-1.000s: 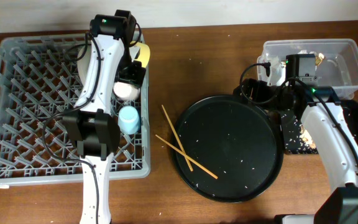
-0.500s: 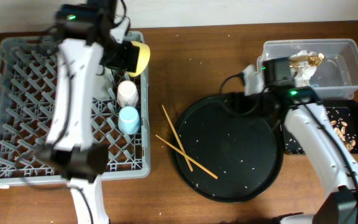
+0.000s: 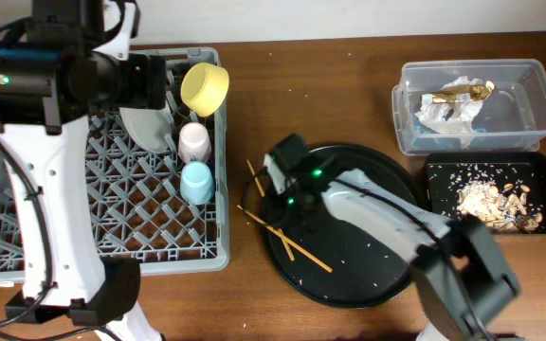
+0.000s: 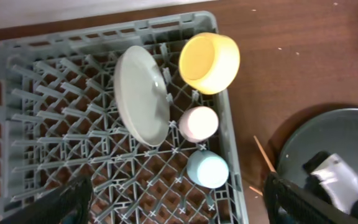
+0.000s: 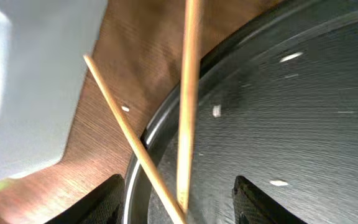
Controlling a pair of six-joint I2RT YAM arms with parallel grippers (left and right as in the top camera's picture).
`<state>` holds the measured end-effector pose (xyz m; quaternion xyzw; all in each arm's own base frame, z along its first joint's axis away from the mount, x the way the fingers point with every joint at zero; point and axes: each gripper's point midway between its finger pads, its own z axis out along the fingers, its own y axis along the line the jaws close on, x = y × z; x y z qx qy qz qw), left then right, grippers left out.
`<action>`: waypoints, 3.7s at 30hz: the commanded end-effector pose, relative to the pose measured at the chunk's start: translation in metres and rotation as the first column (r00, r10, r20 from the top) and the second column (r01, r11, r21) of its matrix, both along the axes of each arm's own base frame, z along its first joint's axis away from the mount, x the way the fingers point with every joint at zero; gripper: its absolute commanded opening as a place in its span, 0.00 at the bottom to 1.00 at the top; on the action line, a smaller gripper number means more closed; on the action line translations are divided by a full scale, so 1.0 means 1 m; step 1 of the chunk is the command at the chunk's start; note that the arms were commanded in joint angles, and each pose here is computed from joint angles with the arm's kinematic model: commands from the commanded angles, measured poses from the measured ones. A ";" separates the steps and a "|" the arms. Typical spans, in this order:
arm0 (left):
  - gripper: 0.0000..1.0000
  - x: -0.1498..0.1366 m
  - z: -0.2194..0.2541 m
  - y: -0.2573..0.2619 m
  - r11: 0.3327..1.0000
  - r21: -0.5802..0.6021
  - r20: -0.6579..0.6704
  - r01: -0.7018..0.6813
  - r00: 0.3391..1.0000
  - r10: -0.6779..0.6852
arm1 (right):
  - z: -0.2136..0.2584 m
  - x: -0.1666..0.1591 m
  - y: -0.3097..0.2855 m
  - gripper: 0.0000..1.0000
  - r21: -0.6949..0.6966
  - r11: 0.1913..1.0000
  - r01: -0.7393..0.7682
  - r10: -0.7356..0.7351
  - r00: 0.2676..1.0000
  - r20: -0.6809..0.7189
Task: Sort waste into correct bins and load items into the dishwasher rack
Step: 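Move the left gripper to the chopsticks on the round tray, then grasp one wooden chopstick with the left gripper and lift it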
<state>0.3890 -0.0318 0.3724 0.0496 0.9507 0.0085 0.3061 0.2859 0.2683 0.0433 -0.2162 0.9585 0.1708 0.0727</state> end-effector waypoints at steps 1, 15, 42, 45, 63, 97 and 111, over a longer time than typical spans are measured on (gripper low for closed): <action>0.87 -0.003 0.004 0.009 0.999 -0.008 0.011 -0.037 0.999 0.037 | -0.010 0.005 0.011 0.55 -0.042 0.999 -0.006 0.005 1.000 -0.015; 0.87 -0.002 -0.011 0.008 0.999 -0.003 -0.042 -0.037 0.998 0.037 | -0.018 0.005 0.003 0.42 -0.098 0.994 0.039 -0.042 0.999 -0.026; 0.78 -0.002 -0.180 -0.196 0.976 -0.134 -0.491 0.174 0.843 -0.218 | 0.049 0.110 -0.221 0.50 -0.196 0.683 0.703 -0.714 0.700 0.025; 0.78 -0.018 -0.220 -0.201 0.990 0.104 -0.529 0.097 0.848 -0.028 | 0.037 0.101 -0.226 0.55 -0.237 0.675 0.699 -0.715 0.699 0.023; 0.75 -0.103 -0.315 -0.208 0.988 0.141 -0.524 -0.063 0.842 0.128 | 0.006 0.104 -0.234 0.87 -0.256 0.677 0.690 -0.697 0.713 0.076; 0.02 -0.104 -0.372 -0.208 0.985 -0.015 -0.525 -0.175 0.839 0.141 | 0.005 0.109 -0.234 0.91 -0.243 0.677 0.694 -0.698 0.711 0.086; 0.01 -0.026 -0.282 -0.272 0.976 -0.160 -0.250 0.150 0.950 -0.187 | 0.005 0.108 -0.234 0.91 -0.243 0.678 0.694 -0.698 0.711 0.085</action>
